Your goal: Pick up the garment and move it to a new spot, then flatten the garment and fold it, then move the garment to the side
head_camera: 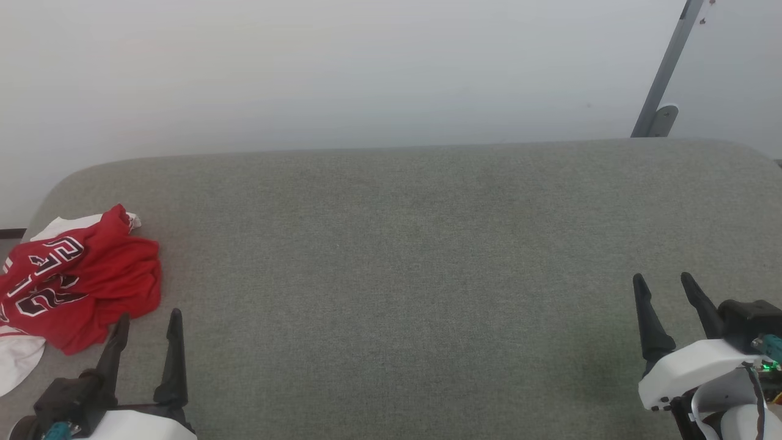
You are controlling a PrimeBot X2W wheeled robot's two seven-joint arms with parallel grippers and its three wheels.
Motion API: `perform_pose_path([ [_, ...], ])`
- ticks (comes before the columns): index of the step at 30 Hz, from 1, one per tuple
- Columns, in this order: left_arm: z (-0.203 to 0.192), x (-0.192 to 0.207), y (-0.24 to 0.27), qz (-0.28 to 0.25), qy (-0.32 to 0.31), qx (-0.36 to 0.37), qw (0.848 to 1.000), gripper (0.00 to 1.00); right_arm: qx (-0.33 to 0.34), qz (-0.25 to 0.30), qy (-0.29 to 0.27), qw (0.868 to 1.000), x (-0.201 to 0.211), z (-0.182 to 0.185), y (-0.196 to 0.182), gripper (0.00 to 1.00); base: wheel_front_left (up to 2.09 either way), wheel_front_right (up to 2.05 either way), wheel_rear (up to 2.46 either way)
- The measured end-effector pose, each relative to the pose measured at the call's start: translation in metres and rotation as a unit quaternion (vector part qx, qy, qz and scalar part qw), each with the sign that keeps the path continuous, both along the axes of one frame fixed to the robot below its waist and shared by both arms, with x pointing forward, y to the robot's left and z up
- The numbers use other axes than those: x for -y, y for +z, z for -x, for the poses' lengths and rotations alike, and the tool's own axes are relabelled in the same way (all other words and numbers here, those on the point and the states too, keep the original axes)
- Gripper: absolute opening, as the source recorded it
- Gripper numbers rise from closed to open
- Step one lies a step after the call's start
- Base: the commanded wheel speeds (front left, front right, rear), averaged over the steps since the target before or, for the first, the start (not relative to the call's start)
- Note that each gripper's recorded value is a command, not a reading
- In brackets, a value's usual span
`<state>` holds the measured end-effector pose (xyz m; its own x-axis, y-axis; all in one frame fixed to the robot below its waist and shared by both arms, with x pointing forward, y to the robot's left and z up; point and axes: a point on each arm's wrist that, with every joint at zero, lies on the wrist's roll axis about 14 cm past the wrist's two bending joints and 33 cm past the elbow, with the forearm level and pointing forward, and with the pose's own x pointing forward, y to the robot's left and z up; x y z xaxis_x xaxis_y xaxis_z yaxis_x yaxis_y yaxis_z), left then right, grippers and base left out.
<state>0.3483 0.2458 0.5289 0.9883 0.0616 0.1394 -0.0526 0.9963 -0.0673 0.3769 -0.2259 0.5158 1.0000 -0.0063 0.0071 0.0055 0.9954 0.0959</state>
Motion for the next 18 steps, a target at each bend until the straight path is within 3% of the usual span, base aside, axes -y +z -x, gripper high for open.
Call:
perform_pose_path([
  [18,0.0005,-0.0016,-0.0064,0.016,-0.001,-0.007,1.0,1.0,0.002,0.002,0.0,1.0,0.0006,0.0012,-0.0004,1.0,0.0,0.0,0.0],
])
